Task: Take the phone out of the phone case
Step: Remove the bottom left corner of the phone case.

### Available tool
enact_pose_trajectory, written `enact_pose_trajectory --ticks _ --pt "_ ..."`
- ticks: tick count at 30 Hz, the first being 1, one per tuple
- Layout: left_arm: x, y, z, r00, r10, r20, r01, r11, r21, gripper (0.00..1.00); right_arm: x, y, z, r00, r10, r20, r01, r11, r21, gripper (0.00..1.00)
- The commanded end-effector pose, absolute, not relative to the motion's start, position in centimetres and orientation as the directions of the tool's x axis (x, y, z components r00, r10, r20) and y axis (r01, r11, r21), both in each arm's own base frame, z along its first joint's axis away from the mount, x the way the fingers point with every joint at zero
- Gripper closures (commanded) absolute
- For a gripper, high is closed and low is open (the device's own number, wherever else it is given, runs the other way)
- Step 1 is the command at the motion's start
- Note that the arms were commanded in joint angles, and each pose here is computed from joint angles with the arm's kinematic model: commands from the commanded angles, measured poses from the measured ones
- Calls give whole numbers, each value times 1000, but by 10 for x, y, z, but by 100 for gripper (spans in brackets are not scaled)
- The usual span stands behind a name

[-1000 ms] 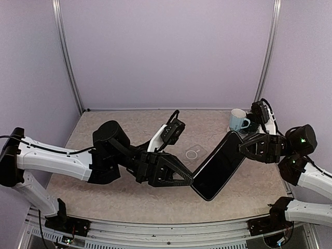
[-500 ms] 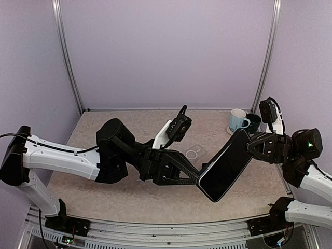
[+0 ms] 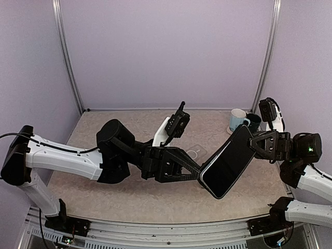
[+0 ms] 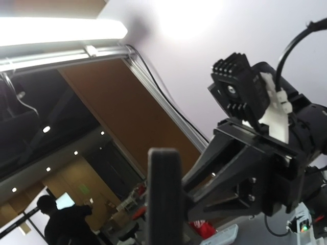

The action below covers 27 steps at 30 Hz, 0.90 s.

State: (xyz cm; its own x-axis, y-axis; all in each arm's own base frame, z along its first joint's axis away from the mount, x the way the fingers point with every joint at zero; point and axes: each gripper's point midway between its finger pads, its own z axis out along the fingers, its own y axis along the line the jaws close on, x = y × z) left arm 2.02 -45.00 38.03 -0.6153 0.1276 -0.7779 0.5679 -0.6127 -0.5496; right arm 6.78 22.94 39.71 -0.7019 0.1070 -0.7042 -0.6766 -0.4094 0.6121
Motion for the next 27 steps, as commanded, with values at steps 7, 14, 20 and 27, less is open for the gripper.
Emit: enact_pose_trajectory --ticks 7,14,20,27 --pt "90 -483 376 -666 -59 -743 706 -371 -603 100 68 230 414 -742 111 -662 -639 -417 646 100" --pt "103 -496 364 -645 -54 -762 751 -230 -619 100 80 232 411 -783 136 -607 -606 -390 694 100" --pt "121 -504 349 -651 -59 -756 758 -97 -645 94 96 237 404 -797 170 -579 -601 -305 739 100" --pt "123 -512 341 -653 -51 -755 757 -40 -652 67 111 243 386 -829 177 -531 -559 -233 796 100"
